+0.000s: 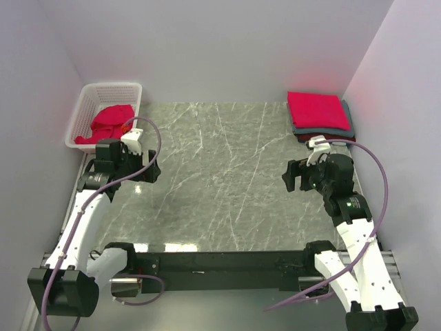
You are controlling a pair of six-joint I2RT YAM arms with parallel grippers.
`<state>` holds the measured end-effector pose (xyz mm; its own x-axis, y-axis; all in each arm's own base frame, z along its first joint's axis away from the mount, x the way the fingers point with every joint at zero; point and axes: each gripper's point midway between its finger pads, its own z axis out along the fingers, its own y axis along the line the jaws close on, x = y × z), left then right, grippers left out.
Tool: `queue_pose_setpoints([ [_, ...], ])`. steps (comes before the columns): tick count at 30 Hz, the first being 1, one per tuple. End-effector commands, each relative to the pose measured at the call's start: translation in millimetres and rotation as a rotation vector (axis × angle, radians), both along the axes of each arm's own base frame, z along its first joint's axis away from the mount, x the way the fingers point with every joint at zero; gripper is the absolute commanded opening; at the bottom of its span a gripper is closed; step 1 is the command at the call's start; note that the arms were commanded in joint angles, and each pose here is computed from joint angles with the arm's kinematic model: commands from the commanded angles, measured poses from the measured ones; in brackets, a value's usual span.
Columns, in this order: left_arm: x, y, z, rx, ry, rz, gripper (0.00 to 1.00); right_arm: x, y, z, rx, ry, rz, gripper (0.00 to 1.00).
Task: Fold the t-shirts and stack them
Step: Grab the tshirt from the pile
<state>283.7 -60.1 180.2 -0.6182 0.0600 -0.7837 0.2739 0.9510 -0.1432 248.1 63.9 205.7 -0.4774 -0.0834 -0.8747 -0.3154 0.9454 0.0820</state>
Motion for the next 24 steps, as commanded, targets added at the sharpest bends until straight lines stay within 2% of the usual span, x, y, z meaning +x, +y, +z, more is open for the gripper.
queue_pose_setpoints([
  [1,3,-3,15,-0.004,-0.035,-0.024,0.99,8,-4,20,0.023,-0.073,-0.042,0.95],
  [8,43,3,34,-0.01,0.014,0.069,0.99,8,1,26,0.032,-0.06,-0.015,0.96],
  [9,54,4,51,-0.007,-0.014,0.074,0.99,8,2,26,0.036,-0.058,-0.014,0.96],
  [11,73,8,45,0.01,0.031,0.087,0.99,11,2,28,0.051,-0.05,-0.024,0.96],
  [12,87,9,64,0.006,-0.005,0.082,0.99,13,1,28,0.052,-0.049,-0.033,0.96],
  [14,112,18,56,-0.009,0.038,0.102,0.99,18,-4,29,0.061,-0.034,-0.09,0.96],
  [15,131,27,79,-0.017,-0.012,0.122,0.99,21,-6,31,0.067,-0.033,-0.107,0.96],
  [16,148,41,64,-0.019,0.031,0.15,1.0,23,-6,29,0.064,-0.02,-0.11,0.96],
  [17,166,51,85,-0.014,-0.025,0.174,0.99,25,-7,29,0.06,-0.019,-0.115,0.96],
  [19,195,75,68,-0.013,0.002,0.216,0.99,28,-6,27,0.045,-0.003,-0.097,0.96],
  [21,222,91,83,0.0,-0.066,0.22,0.99,31,-6,26,0.042,0.0,-0.099,0.96],
  [22,235,107,66,0.007,-0.048,0.252,0.99,35,-8,30,0.039,-0.022,-0.109,0.96],
  [23,248,118,68,0.021,-0.082,0.278,0.99,36,-9,32,0.038,-0.036,-0.117,0.96],
  [24,257,134,74,0.081,-0.113,0.308,0.99,36,-11,30,0.035,-0.043,-0.124,0.96],
])
